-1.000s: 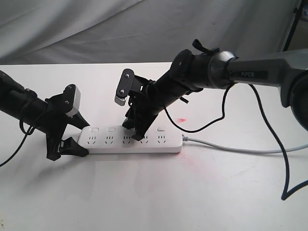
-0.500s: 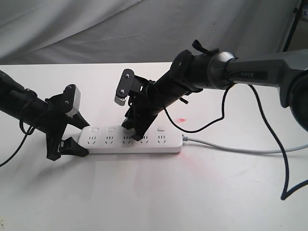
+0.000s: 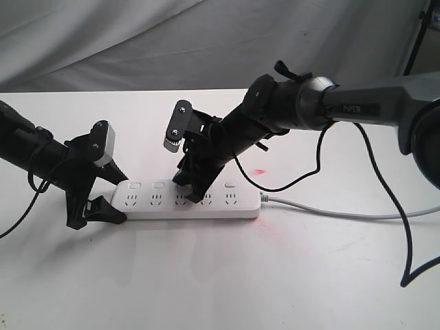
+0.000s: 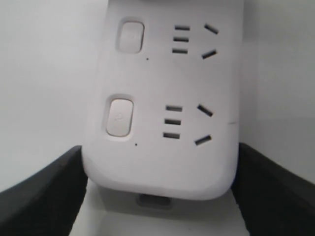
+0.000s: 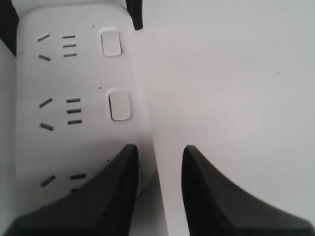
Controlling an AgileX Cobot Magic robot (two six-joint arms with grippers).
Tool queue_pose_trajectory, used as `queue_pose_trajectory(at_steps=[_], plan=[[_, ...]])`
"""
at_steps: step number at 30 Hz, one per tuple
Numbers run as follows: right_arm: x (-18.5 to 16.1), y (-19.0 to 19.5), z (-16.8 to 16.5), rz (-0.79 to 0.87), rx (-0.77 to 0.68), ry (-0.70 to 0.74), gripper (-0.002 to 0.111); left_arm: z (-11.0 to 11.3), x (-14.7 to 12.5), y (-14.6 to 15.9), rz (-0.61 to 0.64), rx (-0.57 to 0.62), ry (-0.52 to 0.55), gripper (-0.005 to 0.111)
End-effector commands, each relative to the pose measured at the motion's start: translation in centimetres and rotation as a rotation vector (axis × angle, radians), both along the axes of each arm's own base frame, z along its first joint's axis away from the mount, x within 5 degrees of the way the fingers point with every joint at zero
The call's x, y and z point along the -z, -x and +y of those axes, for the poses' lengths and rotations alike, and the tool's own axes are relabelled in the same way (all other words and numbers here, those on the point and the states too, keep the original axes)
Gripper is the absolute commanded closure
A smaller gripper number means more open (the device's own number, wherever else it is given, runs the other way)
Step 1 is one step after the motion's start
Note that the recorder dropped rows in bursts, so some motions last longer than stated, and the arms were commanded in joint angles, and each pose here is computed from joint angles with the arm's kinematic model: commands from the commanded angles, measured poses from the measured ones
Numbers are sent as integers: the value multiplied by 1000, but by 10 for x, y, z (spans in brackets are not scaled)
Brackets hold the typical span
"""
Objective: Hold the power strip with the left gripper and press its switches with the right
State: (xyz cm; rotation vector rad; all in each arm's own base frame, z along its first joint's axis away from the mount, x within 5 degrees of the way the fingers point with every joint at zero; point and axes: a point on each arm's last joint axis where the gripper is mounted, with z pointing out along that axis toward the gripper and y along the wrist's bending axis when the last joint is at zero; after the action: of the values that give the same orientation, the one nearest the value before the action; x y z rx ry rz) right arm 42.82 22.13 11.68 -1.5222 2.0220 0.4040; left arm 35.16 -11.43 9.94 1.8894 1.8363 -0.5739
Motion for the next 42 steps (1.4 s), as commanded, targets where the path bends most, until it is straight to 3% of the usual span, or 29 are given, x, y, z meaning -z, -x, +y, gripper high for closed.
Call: queue_pose_trajectory(at_steps=[1,7,20,29,42], plan=[[23,9,-6,27,-52,70,78,-2,-1,-1,-9,-1,3,42],[28,10,-7,38,-47,70,78,-2,-1,-1,-9,-1,3,42],[-51,12,-10,-93,-50,14,78,-2,-1,-1,-9,-1,3,42],[-41,9,-37,-39,9,29,78,-2,-1,-1,-9,-1,3,42],[-24,10,-39,-35,80,13,78,-2,-1,-1,-9,-1,3,42]])
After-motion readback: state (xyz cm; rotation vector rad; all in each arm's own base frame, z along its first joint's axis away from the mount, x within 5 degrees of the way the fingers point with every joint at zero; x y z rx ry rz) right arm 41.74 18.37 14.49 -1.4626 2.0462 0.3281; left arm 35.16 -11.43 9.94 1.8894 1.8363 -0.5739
